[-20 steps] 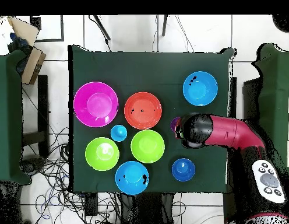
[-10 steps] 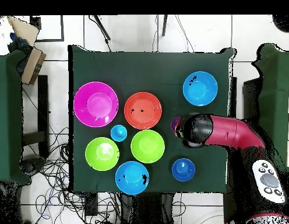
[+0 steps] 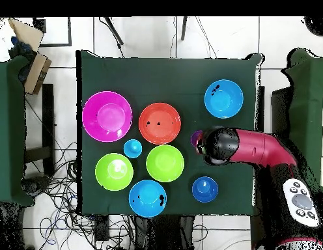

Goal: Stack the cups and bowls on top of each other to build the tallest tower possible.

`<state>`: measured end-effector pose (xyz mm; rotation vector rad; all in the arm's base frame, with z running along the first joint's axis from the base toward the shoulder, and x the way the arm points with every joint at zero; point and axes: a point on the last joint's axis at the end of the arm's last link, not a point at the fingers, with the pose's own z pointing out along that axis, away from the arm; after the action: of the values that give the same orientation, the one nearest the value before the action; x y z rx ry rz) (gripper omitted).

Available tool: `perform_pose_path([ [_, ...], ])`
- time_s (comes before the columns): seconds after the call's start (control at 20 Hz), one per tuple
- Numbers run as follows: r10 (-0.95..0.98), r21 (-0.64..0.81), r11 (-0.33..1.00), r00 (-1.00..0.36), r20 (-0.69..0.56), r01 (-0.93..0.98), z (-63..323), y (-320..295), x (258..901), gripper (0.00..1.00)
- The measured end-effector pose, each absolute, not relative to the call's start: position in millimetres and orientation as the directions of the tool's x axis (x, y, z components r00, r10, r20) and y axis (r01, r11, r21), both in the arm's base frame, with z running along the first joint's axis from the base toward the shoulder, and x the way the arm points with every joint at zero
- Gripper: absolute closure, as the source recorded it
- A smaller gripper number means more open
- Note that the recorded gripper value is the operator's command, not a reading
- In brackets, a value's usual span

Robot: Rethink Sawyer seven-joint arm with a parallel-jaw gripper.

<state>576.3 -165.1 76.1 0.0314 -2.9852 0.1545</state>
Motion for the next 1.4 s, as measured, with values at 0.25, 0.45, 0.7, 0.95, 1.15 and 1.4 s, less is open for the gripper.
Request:
perform_pose_path([
  [0.25,-0.016,-0.088,0.996,-0.986,0.165,-0.031,63.1,-161.8,571.9,0.00],
  [0.45,-0.021,-0.081,0.996,-0.985,0.173,-0.035,54.0,-160.2,568.2,0.00],
  [0.7,-0.037,-0.084,0.995,-0.983,0.178,-0.052,42.8,-161.0,562.0,0.00],
  [0.95,-0.038,-0.076,0.996,-0.981,0.189,-0.053,35.1,-159.8,558.0,0.00],
  [1.15,-0.037,-0.070,0.996,-0.980,0.198,-0.051,30.3,-159.4,555.2,0.00],
  [1.4,-0.035,-0.062,0.997,-0.978,0.208,-0.049,24.4,-159.2,551.4,0.00],
])
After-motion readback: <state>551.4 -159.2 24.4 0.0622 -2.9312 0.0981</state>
